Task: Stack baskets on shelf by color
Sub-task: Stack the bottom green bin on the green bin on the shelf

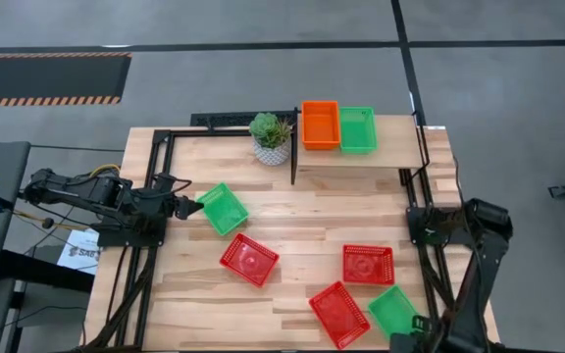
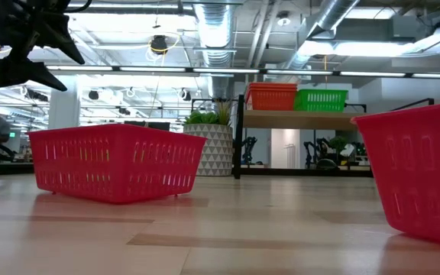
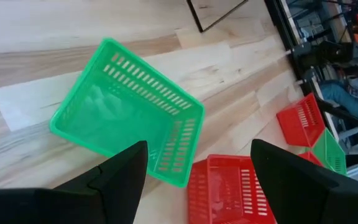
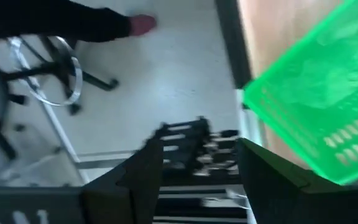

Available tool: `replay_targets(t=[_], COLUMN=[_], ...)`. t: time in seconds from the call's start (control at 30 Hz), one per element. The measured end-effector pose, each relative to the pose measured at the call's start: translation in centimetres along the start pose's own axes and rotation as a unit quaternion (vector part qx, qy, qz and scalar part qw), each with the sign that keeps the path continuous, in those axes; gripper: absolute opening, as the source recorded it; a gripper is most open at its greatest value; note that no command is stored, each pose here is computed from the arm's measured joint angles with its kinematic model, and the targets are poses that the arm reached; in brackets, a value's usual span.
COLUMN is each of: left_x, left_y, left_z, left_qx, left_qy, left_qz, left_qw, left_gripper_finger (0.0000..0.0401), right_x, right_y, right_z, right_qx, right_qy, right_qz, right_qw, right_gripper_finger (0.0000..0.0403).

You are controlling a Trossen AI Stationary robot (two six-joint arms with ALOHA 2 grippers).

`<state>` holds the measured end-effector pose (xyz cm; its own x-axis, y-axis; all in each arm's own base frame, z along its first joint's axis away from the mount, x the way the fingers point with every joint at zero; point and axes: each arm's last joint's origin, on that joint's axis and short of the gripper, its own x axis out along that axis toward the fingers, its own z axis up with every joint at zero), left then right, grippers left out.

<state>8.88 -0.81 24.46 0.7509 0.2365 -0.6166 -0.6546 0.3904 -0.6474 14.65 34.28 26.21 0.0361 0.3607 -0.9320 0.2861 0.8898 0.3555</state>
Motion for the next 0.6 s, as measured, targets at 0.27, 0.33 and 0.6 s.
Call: replay_targets(t=[0.27, 0.33, 0.6], left_x=[0.0, 0.0, 0.0], left_y=[0.0, 0.0, 0.0], left_z=[0.0, 0.0, 0.0], left_qx=[-0.009, -0.010, -0.018], left_qy=[-0.003, -0.005, -0.009], left_qz=[0.002, 0.002, 0.004], left_qw=[1.000, 1.000, 1.000], left_gripper_finger=[0.0274, 0.0274, 0.0274], right_x=[2.0, 2.6, 5.3], right_y=[-1.3, -1.4, -2.5], right_z=[-1.5, -1.5, -1.3], right_qx=[-0.074, -0.097, -0.130], right_qy=[0.000, -0.002, 0.005], right_qz=[-0.108, -0.119, -0.155], right_qw=[0.991, 0.988, 0.979], right_gripper_finger=[0.0223, 0.0223, 0.0224])
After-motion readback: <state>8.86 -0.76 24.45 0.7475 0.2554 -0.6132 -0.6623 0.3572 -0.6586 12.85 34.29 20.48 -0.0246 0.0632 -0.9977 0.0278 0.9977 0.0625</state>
